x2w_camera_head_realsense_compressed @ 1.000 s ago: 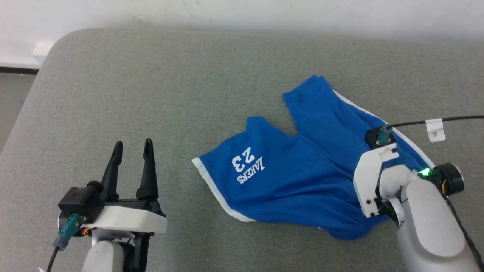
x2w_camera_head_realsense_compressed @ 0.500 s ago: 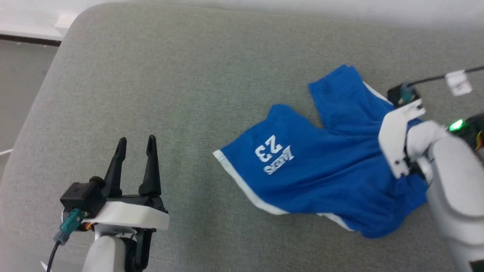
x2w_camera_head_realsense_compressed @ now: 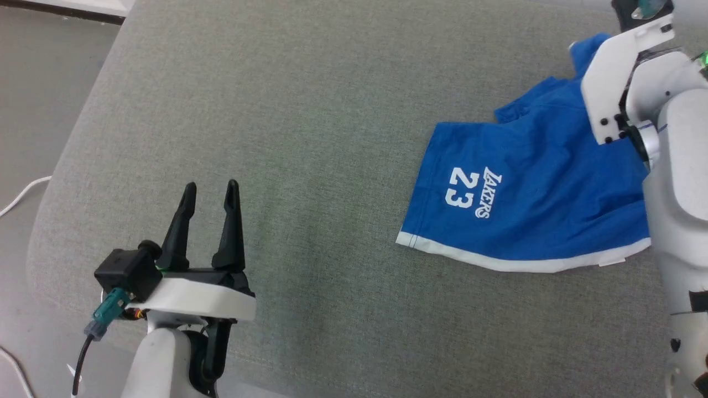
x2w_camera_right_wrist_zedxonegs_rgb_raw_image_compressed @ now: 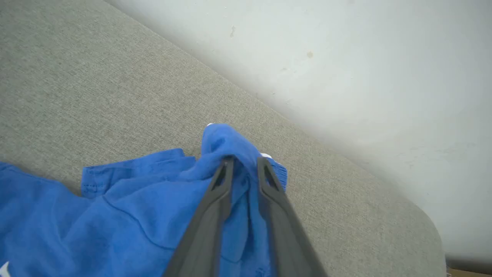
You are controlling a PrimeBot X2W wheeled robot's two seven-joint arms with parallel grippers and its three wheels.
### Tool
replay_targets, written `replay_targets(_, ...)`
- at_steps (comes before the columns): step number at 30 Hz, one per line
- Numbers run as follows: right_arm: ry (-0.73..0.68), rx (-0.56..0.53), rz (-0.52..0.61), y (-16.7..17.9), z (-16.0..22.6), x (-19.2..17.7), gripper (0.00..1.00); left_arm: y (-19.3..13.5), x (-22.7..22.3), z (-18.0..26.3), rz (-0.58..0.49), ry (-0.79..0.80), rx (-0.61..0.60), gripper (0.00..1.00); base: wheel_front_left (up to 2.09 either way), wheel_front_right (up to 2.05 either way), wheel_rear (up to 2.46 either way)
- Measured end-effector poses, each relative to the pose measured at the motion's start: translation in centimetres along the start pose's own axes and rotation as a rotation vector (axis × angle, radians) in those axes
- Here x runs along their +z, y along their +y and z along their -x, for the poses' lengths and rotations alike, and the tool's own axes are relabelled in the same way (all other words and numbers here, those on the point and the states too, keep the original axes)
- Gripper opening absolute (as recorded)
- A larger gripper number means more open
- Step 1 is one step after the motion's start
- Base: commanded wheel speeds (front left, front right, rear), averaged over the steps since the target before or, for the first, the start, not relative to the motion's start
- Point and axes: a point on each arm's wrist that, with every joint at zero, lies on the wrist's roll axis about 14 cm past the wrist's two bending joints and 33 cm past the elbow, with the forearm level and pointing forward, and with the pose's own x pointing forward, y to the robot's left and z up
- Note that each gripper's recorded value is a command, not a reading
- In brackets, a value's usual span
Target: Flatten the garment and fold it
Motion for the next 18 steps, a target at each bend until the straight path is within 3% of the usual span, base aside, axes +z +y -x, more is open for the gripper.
replay_targets(6,-0.134,0.030,-0.112,0.8,0.5,1.9,1.00,-0.1,0.0,0.2,0.005,0.002,-0.004,1.00,0.00,0.00,0.00)
replay_targets(12,-0.434,0.016,-0.297,-0.7,4.5,5.4,1.00,-1.4,0.7,0.6,0.009,-0.020,-0.044,1.00,0.00,0.00,0.00)
replay_targets(15,-0.537,-0.004,-0.374,-1.3,7.2,4.3,1.00,-2.2,0.7,1.1,0.020,-0.020,-0.069,1.00,0.00,0.00,0.00)
replay_targets(18,-0.601,-0.051,-0.520,-2.8,10.1,1.6,1.00,-3.2,0.6,1.7,0.026,-0.015,-0.102,1.00,0.00,0.00,0.00)
